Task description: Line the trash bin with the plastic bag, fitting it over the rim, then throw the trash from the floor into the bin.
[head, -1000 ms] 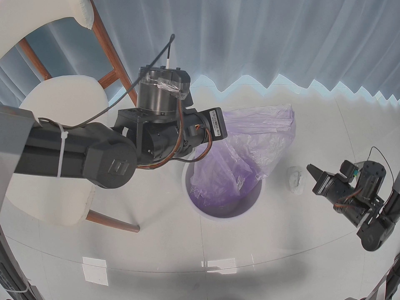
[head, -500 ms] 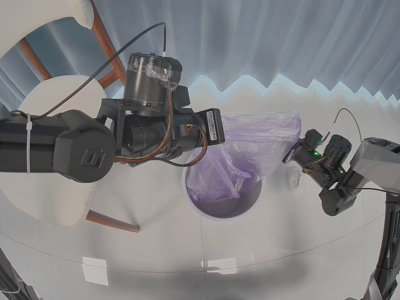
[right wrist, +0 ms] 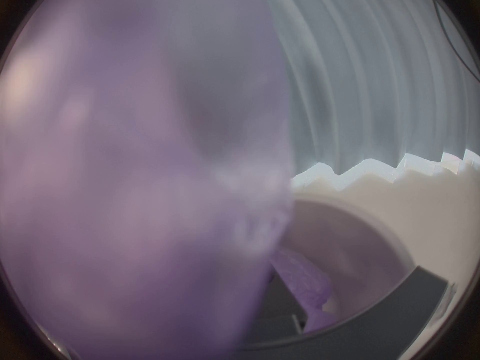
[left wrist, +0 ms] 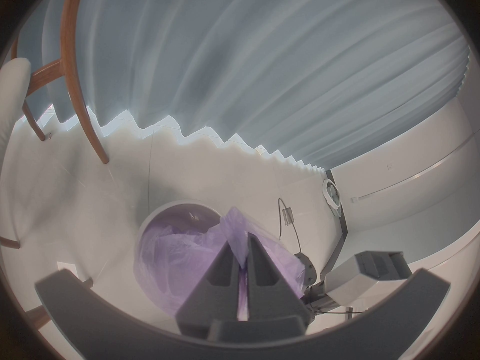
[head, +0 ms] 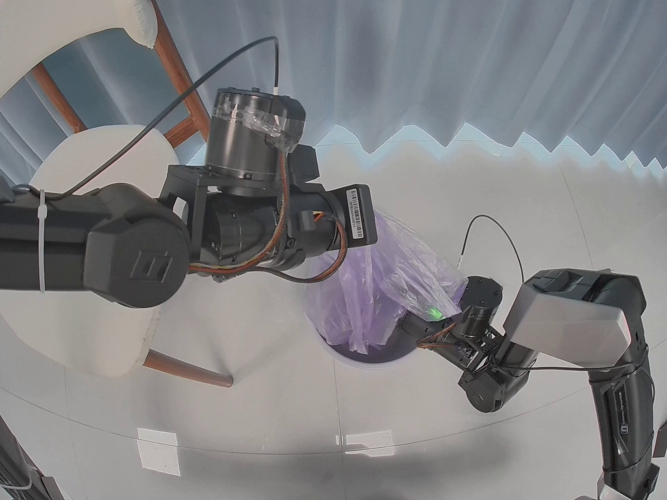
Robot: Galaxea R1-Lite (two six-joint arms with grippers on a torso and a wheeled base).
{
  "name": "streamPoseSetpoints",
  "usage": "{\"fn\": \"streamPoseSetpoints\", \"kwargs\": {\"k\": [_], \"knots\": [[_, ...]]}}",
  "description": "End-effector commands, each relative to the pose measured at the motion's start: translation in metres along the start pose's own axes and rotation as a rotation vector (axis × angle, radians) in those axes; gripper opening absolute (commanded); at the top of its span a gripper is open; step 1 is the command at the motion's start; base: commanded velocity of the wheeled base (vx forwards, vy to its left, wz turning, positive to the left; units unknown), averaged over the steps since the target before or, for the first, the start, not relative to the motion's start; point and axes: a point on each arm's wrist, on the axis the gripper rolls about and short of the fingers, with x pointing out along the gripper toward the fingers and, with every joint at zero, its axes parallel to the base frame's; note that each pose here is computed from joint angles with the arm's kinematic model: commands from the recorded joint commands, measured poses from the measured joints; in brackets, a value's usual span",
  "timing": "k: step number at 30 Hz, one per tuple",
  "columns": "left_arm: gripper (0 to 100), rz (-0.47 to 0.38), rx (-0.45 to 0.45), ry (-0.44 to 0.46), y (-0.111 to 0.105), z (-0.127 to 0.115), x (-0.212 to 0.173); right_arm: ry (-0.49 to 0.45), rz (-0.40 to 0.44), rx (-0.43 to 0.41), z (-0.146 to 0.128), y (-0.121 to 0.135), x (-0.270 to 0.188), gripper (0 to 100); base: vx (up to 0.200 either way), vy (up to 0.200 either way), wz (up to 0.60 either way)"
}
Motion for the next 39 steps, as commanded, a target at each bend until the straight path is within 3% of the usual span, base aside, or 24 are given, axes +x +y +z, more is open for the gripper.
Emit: {"fn": "streamPoseSetpoints", "kwargs": {"k": [1, 5, 8, 13, 14, 16, 19, 22, 25, 31, 34, 37, 38, 39], "knots": [[0, 0.012, 0.0, 0.014, 0.003, -0.004, 0.005, 0.034, -0.016, 0.014, -0.019, -0.001, 0.001, 0, 0.0, 0.0, 0.0], [0, 0.022, 0.002, 0.017, 0.004, -0.006, 0.006, -0.02, -0.118, 0.05, 0.01, -0.025, -0.01, 0, 0.0, 0.0, 0.0], [0, 0.021, 0.003, 0.012, 0.004, -0.005, 0.008, -0.082, -0.201, 0.157, 0.054, -0.039, -0.033, 0, 0.0, 0.0, 0.0], [0, 0.035, 0.006, 0.034, 0.006, -0.01, 0.008, -0.1, -0.333, 0.424, 0.114, -0.045, -0.095, 0, 0.0, 0.0, 0.0], [0, 0.035, 0.006, 0.034, 0.006, -0.01, 0.008, -0.1, -0.333, 0.424, 0.114, -0.045, -0.095, 0, 0.0, 0.0, 0.0], [0, 0.084, 0.019, 0.042, 0.008, -0.02, 0.011, -0.086, -0.415, 0.621, 0.135, -0.043, -0.134, 0, 0.0, 0.0, 0.0], [0, 0.121, 0.025, 0.053, 0.009, -0.028, 0.017, -0.035, -0.511, 0.81, 0.144, -0.044, -0.165, 0, 0.0, 0.0, 0.0], [0, 0.114, 0.022, 0.051, 0.008, -0.028, 0.017, -0.001, -0.58, 0.938, 0.146, -0.043, -0.183, 0, 0.0, 0.0, 0.0], [0, 0.119, 0.022, 0.05, 0.008, -0.027, 0.017, 0.077, -0.627, 0.994, 0.131, -0.036, -0.195, 0, 0.0, 0.0, 0.0], [0, 0.133, 0.03, 0.059, 0.01, -0.03, 0.016, 0.052, -0.627, 0.968, 0.14, -0.032, -0.201, 0, 0.0, 0.0, 0.0], [0, 0.179, 0.109, 0.058, 0.01, -0.035, 0.015, 0.224, -0.581, 0.992, 0.127, 0.005, -0.205, 0, 0.0, 0.0, 0.0], [0, 0.176, 0.142, 0.064, 0.006, -0.039, 0.015, 0.241, -0.556, 1.01, 0.132, 0.026, -0.21, 0, 0.0, 0.0, 0.0], [0, 0.162, 0.147, 0.068, 0.001, -0.042, 0.015, 0.233, -0.524, 1.063, 0.137, 0.034, -0.21, 0, 0.0, 0.0, 0.0], [0, 0.156, 0.151, 0.074, -0.002, -0.044, 0.015, 0.225, -0.505, 1.1, 0.14, 0.038, -0.207, 100, 0.0, 0.0, 0.0]]}}
